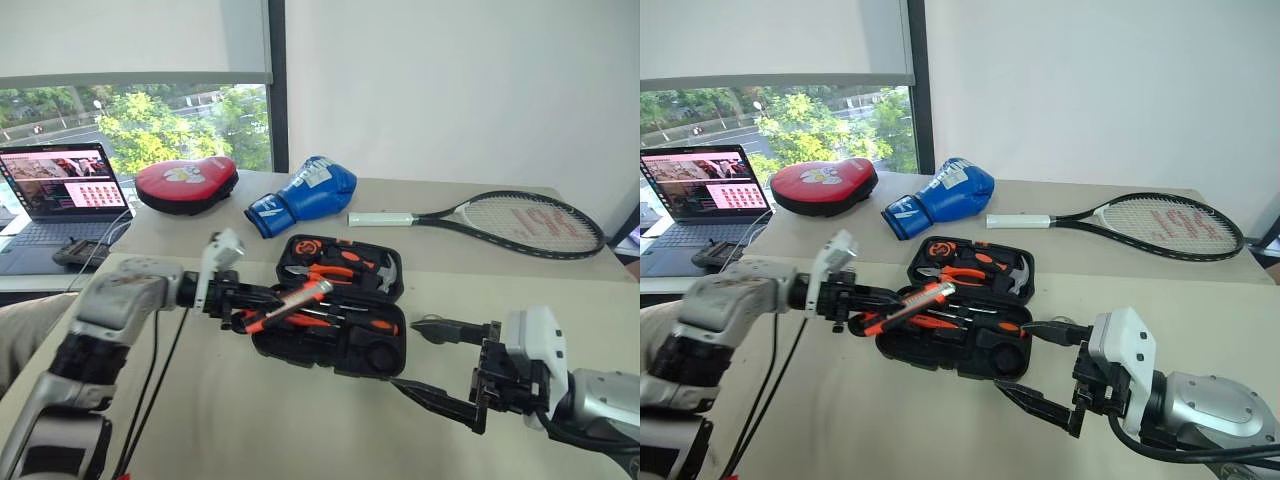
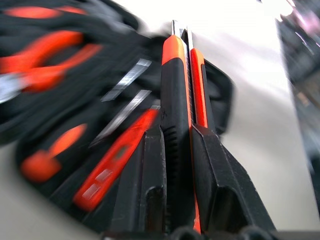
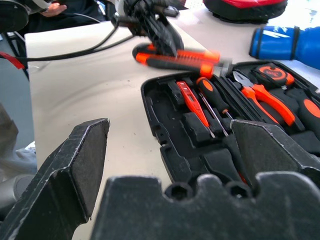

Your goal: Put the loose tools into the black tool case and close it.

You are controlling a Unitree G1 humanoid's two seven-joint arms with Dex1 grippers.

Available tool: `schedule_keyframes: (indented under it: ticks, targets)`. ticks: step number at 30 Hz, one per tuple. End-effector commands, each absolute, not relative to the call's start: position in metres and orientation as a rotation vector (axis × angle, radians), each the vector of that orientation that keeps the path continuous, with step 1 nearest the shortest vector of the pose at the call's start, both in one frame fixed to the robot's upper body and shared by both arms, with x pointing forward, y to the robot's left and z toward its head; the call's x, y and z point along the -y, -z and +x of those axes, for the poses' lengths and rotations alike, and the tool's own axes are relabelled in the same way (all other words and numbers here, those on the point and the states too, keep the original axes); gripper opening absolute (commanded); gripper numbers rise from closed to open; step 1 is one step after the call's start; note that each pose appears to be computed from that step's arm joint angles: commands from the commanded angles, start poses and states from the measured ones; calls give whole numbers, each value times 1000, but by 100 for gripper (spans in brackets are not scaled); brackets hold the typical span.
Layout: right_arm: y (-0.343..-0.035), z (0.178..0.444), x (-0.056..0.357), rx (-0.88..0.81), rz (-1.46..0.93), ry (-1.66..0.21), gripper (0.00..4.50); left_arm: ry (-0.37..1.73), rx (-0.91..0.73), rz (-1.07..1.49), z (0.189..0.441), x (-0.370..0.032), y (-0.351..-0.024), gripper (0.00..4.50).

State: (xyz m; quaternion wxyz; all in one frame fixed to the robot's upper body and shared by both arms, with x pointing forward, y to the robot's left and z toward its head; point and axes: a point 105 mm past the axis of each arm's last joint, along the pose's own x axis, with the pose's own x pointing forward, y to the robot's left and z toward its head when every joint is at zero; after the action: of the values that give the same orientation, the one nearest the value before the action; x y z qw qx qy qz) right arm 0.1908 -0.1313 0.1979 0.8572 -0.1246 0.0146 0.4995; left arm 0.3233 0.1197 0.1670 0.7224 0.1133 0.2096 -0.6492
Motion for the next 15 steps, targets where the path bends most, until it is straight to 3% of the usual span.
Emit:
schedule_keyframes:
  ticks: [1, 15]
  targets:
    - [-206, 185, 131, 3, -293, -1031, 450, 1500, -440, 373, 332, -115, -173, 31]
    - [-203, 170, 144, -47, -315, -964, 450, 1678, -494, 573, 340, -95, -148, 31]
